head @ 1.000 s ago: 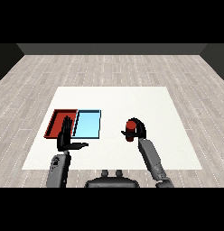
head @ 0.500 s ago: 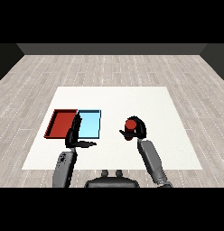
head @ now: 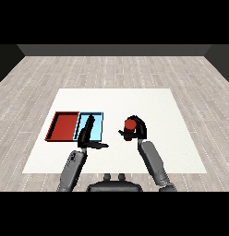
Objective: Pick the red can and put it in the red box
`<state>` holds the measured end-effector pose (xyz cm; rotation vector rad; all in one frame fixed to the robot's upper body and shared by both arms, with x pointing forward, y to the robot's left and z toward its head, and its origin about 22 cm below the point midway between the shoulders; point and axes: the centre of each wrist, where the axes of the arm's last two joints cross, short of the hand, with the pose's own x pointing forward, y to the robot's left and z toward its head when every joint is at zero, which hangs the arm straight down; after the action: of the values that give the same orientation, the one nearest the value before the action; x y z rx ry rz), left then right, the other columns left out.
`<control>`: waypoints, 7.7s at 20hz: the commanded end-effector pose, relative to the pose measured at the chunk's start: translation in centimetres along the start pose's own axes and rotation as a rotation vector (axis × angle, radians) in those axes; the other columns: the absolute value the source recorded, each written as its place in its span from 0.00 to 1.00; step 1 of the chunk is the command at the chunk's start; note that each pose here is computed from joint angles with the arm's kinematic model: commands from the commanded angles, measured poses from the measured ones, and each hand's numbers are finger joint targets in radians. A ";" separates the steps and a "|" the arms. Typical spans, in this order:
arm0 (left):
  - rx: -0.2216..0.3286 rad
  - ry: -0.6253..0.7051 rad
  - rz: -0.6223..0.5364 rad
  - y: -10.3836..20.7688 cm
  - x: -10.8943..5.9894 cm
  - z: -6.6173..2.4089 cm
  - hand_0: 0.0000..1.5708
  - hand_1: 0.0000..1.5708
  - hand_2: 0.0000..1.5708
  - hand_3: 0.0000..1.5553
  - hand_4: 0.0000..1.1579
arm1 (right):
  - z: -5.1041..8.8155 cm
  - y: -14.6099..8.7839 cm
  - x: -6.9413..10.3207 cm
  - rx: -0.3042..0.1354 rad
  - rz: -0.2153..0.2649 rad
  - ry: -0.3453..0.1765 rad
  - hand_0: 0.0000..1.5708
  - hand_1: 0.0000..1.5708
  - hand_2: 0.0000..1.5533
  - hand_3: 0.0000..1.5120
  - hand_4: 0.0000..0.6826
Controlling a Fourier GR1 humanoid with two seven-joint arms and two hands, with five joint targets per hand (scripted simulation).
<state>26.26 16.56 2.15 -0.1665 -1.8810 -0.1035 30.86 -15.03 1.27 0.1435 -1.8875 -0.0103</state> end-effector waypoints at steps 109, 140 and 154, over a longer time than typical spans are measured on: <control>0.198 0.024 -0.316 2.8 3.8 -4.47 1.00 1.00 0.99 0.93 0.96 | 3.1 -9.3 8.2 -0.151 0.059 -0.230 0.00 0.00 0.00 0.00 0.00; 0.537 0.778 -0.807 22.3 -6.3 -3.85 0.21 0.21 0.29 0.21 0.62 | 6.9 -11.2 2.1 -0.139 0.121 -0.159 0.00 0.00 0.00 0.00 0.00; 0.389 1.013 -0.886 24.3 -5.8 -2.94 0.00 0.00 0.00 0.00 0.00 | 6.1 -10.0 2.3 -0.105 0.083 -0.235 0.00 0.00 0.00 0.00 0.00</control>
<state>34.43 38.84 -3.82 0.8437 -0.8912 -0.2846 25.17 -26.08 0.71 -0.0306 -2.1075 -0.0723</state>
